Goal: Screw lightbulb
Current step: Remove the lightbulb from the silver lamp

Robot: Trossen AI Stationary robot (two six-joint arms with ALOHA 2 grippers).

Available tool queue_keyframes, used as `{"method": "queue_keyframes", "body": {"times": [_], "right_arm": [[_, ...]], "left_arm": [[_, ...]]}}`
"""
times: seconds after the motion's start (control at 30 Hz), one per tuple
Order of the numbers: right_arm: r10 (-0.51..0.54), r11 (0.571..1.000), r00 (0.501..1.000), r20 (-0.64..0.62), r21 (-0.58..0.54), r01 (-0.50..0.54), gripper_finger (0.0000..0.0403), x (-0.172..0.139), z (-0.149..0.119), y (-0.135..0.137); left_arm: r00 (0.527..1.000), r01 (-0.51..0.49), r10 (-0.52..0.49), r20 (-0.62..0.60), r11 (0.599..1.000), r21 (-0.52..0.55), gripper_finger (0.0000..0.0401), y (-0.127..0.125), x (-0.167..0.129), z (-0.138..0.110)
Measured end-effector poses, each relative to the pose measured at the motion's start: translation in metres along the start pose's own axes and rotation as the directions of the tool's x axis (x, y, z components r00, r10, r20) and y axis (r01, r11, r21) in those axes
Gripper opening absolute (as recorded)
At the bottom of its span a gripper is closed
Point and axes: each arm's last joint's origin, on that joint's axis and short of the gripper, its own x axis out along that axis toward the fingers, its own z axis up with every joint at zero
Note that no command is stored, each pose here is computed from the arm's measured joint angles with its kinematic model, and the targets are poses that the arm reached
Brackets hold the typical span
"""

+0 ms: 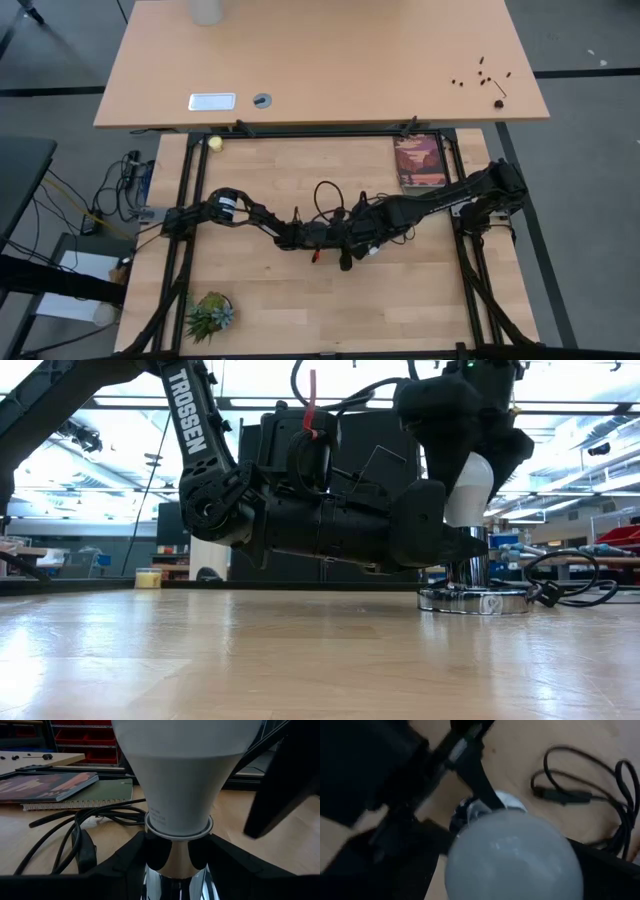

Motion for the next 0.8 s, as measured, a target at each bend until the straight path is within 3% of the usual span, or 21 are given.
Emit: {"method": "queue_keyframes", "body": {"times": [0.17,0.57,0.7,0.8], "right_arm": [[-0.007,1.000,1.000,0.029,0.018,0.007,0.0366,0.000,0.004,-0.001],[0.035,0.998,0.997,-0.064,-0.040,-0.038,0.0261,0.003,0.013,-0.008],[0.069,0.985,0.991,-0.116,-0.151,-0.086,0.0264,0.004,0.017,-0.011],[0.087,0.939,0.986,-0.141,-0.319,-0.128,0.0280,0.004,0.018,-0.011]], "left_arm": [[1.000,0.000,0.000,0.000,1.000,0.001,0.0188,0.000,0.000,0.000],[1.000,0.001,-0.001,-0.002,1.000,0.003,0.0188,0.000,0.000,0.000],[1.000,0.001,-0.001,-0.002,1.000,0.004,0.0188,0.000,0.000,0.000],[1.000,0.001,-0.001,-0.002,1.000,0.005,0.0188,0.000,0.000,0.000]]}}
